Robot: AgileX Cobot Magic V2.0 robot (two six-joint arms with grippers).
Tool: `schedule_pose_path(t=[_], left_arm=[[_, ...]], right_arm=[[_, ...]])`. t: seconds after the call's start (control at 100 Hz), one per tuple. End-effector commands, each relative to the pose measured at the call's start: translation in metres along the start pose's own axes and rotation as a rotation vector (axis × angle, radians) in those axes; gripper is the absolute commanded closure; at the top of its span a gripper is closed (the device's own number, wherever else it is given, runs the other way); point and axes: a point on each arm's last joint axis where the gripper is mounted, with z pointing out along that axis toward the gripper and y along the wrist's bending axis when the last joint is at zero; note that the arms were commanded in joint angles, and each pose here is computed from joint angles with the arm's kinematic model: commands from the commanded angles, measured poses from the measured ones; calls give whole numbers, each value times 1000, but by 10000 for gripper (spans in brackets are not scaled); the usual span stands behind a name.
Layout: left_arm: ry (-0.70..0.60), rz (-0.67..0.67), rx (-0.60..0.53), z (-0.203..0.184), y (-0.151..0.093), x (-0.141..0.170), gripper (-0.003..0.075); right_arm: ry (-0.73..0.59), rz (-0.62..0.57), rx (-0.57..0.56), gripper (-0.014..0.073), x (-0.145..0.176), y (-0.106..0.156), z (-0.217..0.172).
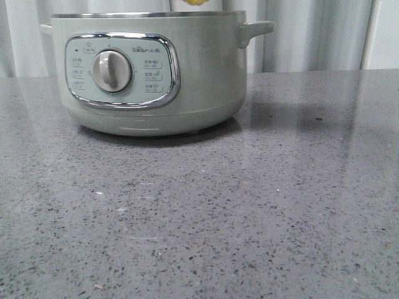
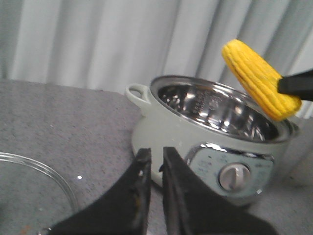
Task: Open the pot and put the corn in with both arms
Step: 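Grasp the yellow corn cob with the right gripper and lift it, then carry the corn over the pot with the right gripper and release it inside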
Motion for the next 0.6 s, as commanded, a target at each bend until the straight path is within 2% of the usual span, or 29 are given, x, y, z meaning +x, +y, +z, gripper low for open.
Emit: schedule_pose_path(t=[0.0, 0.04, 0.09, 0.2, 0.27, 0.35, 0.49, 0.59], left_arm=[[-24, -6, 34, -2, -5, -10, 741], [-22, -5, 42, -2, -6, -10, 741], [-25, -3, 46, -2, -6, -10, 741], [-56, 11, 50, -7, -7, -12, 741], [-92, 64, 59, -15, -9, -13, 741], [-140, 130, 69, -26, -12, -14, 741], [-187, 190, 69, -39, -11, -3, 741], [-176, 194, 65, -39, -8, 8, 741]], right_arm=[[-114, -17, -22, 98, -28, 8, -18], [-95, -18, -25, 25, -29, 9, -20], [-81, -23, -29, -20, -30, 11, -27], [-66, -60, -33, 23, -34, 16, -55], [-99, -107, -32, 134, -37, 20, -84], [-166, -166, -37, 324, -34, 26, -129], [-229, -219, -40, 652, 0, 23, -194], [-275, -239, -32, 662, 31, 15, -229]])
